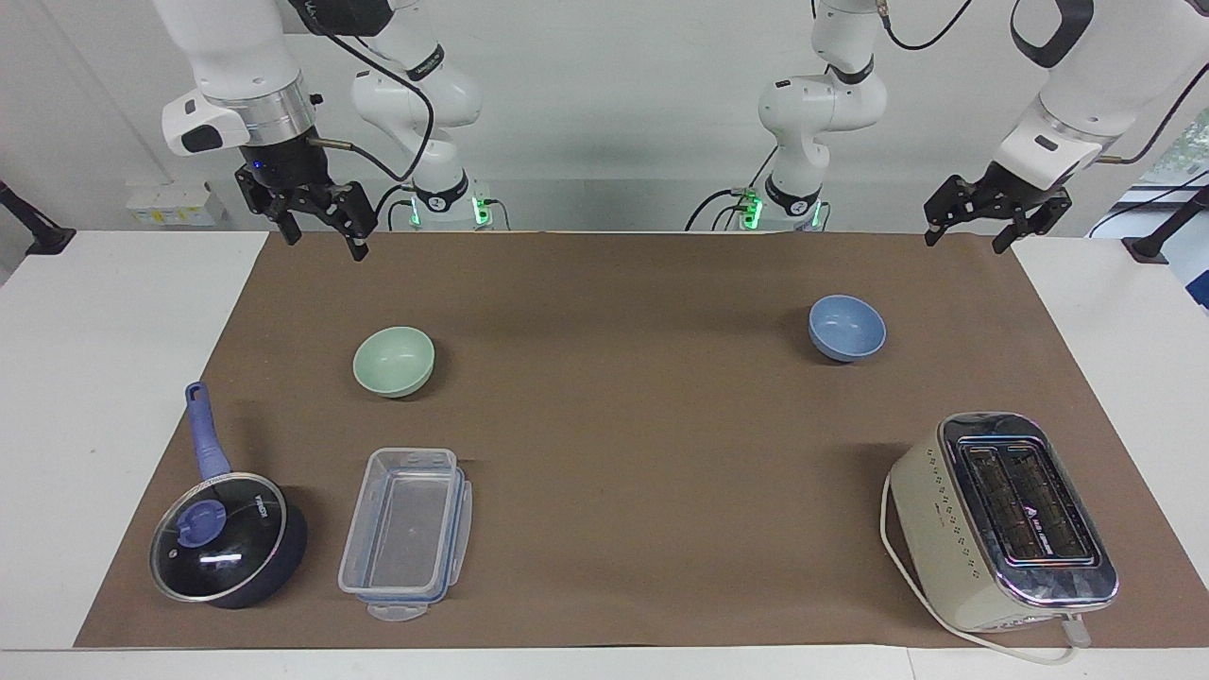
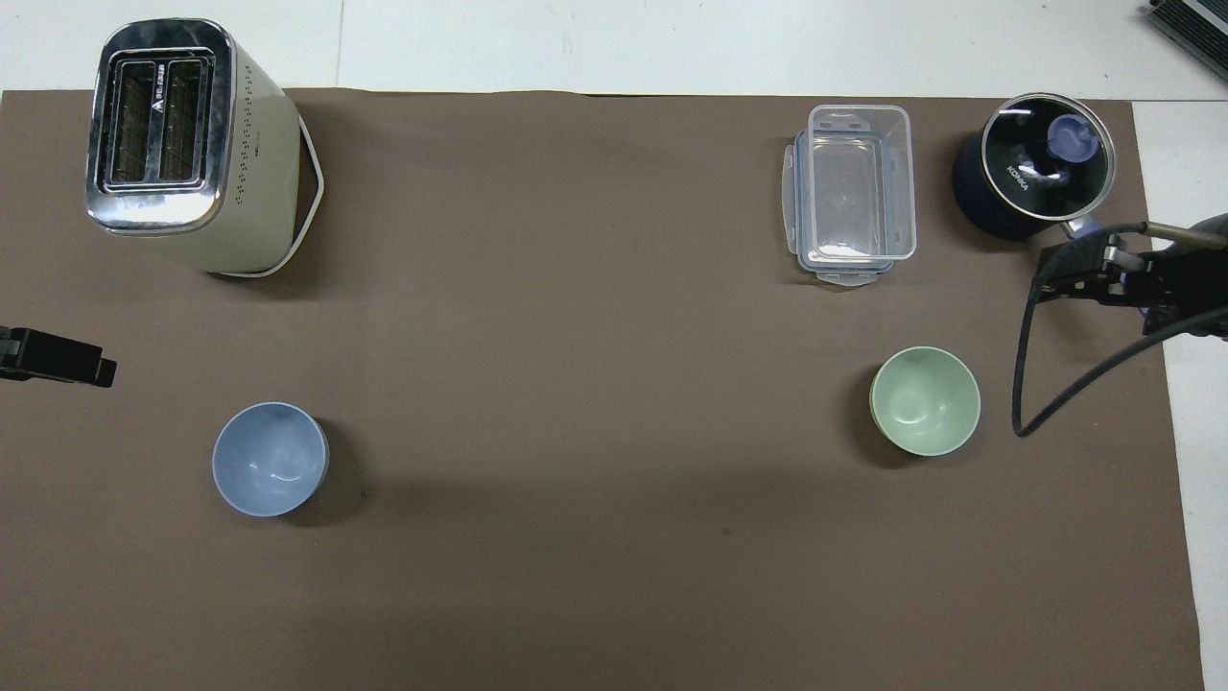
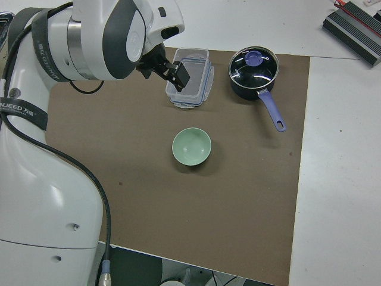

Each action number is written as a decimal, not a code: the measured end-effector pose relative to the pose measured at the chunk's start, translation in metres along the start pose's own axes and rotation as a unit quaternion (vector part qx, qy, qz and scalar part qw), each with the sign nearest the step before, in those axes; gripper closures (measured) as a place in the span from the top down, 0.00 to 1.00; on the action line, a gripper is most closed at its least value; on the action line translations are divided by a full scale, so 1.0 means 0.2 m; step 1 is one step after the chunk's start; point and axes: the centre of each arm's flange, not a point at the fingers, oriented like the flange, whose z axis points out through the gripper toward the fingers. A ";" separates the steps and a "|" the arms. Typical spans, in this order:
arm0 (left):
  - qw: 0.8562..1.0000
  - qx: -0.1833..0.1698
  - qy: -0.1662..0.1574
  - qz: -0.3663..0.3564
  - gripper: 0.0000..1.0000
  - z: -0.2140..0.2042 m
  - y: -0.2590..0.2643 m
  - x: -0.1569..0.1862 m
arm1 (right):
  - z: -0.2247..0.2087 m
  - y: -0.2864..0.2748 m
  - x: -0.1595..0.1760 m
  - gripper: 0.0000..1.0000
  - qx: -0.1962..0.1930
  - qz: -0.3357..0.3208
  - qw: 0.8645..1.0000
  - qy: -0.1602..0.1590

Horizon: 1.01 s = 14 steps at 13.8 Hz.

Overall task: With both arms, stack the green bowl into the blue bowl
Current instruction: 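Reach the left gripper to the light blue bowl and grasp its rim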

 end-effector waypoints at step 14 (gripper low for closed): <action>1.000 0.001 -0.009 0.024 1.00 0.88 -0.02 -0.17 | 0.02 0.08 0.03 1.00 -0.002 -0.048 0.999 -0.003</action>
